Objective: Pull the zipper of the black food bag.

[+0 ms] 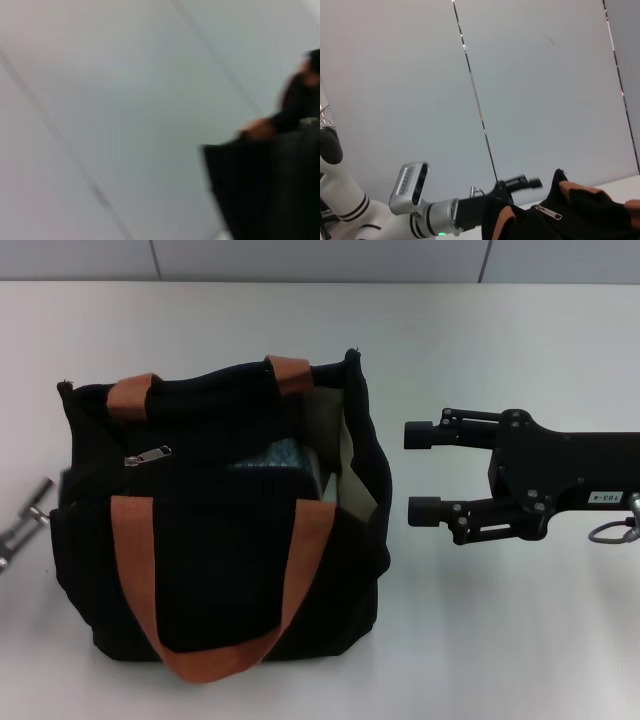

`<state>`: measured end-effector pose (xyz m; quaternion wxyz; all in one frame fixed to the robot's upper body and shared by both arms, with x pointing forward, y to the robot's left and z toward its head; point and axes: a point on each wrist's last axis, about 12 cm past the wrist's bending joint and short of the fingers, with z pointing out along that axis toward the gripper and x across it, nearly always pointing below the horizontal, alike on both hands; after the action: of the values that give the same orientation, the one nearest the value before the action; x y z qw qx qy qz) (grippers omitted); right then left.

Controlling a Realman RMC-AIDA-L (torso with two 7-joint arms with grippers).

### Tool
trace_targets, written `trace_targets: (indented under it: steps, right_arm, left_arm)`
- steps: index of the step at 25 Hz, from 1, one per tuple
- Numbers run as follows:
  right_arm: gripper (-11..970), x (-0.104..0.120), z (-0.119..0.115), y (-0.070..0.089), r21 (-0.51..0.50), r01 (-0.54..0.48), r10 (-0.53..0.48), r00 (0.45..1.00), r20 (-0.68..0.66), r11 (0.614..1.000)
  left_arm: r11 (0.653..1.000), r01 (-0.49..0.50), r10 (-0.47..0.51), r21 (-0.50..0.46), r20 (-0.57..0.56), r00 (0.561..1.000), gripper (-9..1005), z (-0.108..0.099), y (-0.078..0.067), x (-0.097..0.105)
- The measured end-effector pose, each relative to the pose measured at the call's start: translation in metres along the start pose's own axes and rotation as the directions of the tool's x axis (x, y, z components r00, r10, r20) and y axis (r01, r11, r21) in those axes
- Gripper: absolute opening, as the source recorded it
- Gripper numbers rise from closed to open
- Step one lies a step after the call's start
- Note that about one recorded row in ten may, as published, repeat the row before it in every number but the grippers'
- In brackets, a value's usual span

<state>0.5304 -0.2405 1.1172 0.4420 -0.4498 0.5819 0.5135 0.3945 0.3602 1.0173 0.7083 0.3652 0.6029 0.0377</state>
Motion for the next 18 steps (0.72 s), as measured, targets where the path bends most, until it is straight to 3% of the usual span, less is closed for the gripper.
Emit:
trace_targets:
  steps: [1,2,3,8,14,15,18]
  right_arm:
    - [815,0.0,0.0,0.0,0.0,-0.001,0.001,1.0,0.001,1.0]
    - [815,0.001,0.0,0.0,0.0,-0.003,0.003,1.0,0.001,1.0]
    - [814,0.001,0.0,0.0,0.0,-0.004,0.004,1.0,0.001,1.0]
    - [812,0.002,0.0,0.0,0.008,-0.001,0.001,1.0,0.0,1.0]
    - [808,0.002,-0.001,0.0,0.011,-0.006,0.006,1.0,-0.003,1.0]
    - [808,0.002,-0.001,0.0,0.011,-0.007,0.007,1.0,-0.003,1.0]
    - [806,0.001,-0.001,-0.001,0.012,-0.017,0.017,1.0,-0.005,1.0]
  left_arm:
    - [0.994,-0.03,0.031,-0.103,0.01,0.999,766,-0.002,0.001,-0.002]
    - [0.994,-0.03,0.031,-0.103,0.01,0.999,765,-0.002,0.001,-0.002]
    - [0.986,-0.027,0.033,-0.165,0.035,0.999,764,-0.005,0.003,-0.006]
    - [0.978,-0.012,0.026,-0.21,0.065,0.998,759,-0.009,0.002,-0.01]
    - [0.992,-0.009,0.014,-0.129,0.033,0.999,754,-0.015,-0.006,-0.007]
    - [0.997,-0.001,0.002,-0.078,0.012,1.0,753,-0.025,-0.012,-0.006]
    - [0.999,0.008,-0.007,-0.046,0.007,1.0,750,-0.036,-0.018,-0.007]
